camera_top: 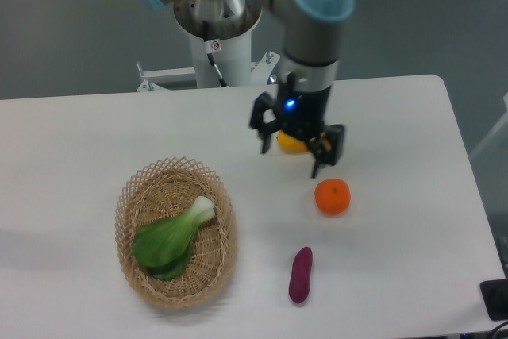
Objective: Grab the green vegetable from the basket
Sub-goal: 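Move the open gripper over the basket above the green bok choy, then lower the gripper onto the bok choy stem in the basket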
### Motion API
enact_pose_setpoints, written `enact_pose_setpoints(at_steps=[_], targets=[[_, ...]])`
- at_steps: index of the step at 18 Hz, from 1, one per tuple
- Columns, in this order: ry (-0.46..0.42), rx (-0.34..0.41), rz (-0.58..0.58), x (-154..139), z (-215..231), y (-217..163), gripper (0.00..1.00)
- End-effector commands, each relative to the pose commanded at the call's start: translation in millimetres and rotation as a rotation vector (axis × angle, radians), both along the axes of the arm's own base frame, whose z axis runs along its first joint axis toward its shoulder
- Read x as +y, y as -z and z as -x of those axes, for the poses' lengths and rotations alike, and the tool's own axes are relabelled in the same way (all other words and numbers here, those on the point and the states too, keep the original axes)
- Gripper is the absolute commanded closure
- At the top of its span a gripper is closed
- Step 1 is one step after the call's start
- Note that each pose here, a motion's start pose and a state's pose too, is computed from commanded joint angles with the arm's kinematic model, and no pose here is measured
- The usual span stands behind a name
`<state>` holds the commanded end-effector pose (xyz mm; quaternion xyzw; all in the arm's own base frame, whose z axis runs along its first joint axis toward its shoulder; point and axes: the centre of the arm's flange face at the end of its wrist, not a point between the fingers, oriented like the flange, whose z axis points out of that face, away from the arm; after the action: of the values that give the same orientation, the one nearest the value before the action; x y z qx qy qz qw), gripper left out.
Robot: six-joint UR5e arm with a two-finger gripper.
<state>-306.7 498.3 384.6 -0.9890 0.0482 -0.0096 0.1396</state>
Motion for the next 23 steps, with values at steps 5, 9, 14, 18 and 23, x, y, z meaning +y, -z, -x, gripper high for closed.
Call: enact_pose_setpoints(at_steps=[5, 9, 14, 18, 23], targets=[[0.062, -0.064, 0.064, 30, -45, 57, 0.0], [0.108, -0.025, 0.108, 45, -69, 97, 0.0], [0.142, 0.014, 0.183, 59, -82, 125, 0.0], [0.116, 0.024, 0.167, 61, -85, 137, 0.0], [0.089, 0.067, 0.148, 72, -94, 155, 0.0]])
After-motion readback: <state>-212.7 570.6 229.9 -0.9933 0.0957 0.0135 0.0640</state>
